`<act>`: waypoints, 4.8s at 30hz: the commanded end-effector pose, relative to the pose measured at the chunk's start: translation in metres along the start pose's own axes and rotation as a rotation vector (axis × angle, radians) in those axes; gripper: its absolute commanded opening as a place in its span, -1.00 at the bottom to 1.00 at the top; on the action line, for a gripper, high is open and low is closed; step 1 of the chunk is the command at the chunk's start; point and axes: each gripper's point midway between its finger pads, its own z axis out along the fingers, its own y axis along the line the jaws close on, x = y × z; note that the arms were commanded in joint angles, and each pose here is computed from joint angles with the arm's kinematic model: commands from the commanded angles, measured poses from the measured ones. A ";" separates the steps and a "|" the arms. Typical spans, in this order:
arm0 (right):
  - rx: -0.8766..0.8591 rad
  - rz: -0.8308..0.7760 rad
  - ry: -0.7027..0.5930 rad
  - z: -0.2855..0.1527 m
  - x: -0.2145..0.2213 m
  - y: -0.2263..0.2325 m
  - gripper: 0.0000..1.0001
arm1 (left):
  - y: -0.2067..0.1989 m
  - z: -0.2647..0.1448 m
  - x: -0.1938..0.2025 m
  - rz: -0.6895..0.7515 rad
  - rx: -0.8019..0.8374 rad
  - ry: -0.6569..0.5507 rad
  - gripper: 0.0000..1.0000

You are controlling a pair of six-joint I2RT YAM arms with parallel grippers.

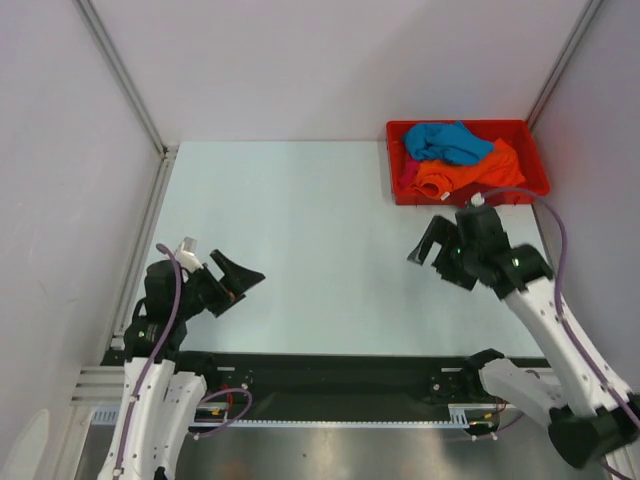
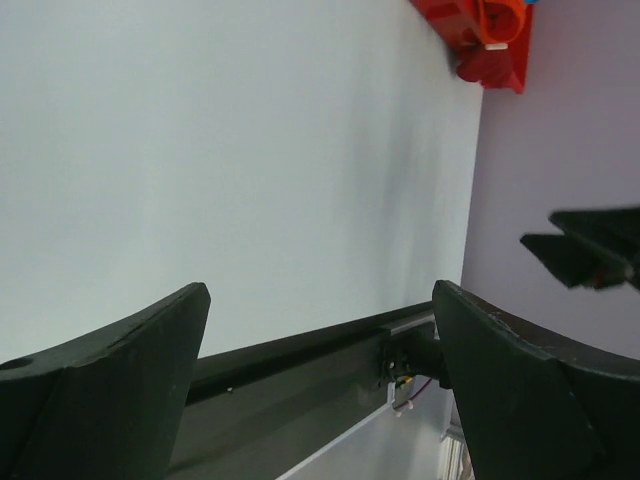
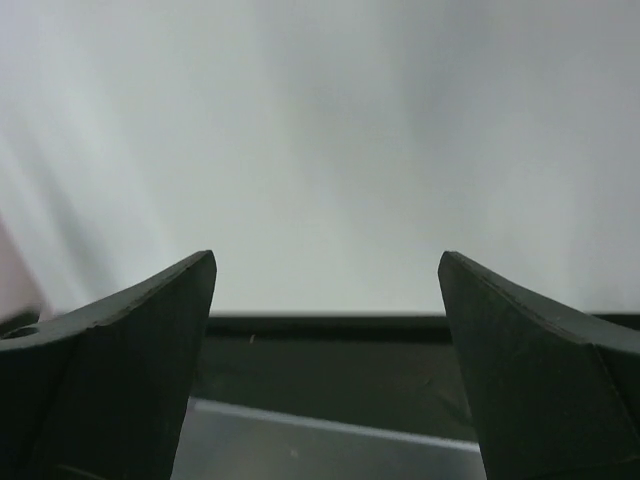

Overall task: Fold and stack the t-shirts
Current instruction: Grab the tshirt from the pile, then move the tshirt to the center of the board, then flatten the tshirt out

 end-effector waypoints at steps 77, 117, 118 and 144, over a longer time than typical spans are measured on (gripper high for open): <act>-0.058 -0.293 0.230 0.047 -0.013 0.010 0.73 | -0.020 -0.050 0.012 0.221 -0.015 0.038 0.61; 0.203 -0.258 0.285 0.205 -0.064 -0.028 -0.61 | 0.027 0.178 0.012 0.332 -0.294 0.363 -0.99; 0.206 -0.261 0.287 0.204 -0.063 -0.030 -0.75 | 0.016 0.169 0.003 0.356 -0.279 0.334 -0.99; -0.582 -0.242 -0.042 -0.173 0.003 0.088 -1.00 | -0.254 -0.235 -0.108 0.556 0.383 -0.547 -0.99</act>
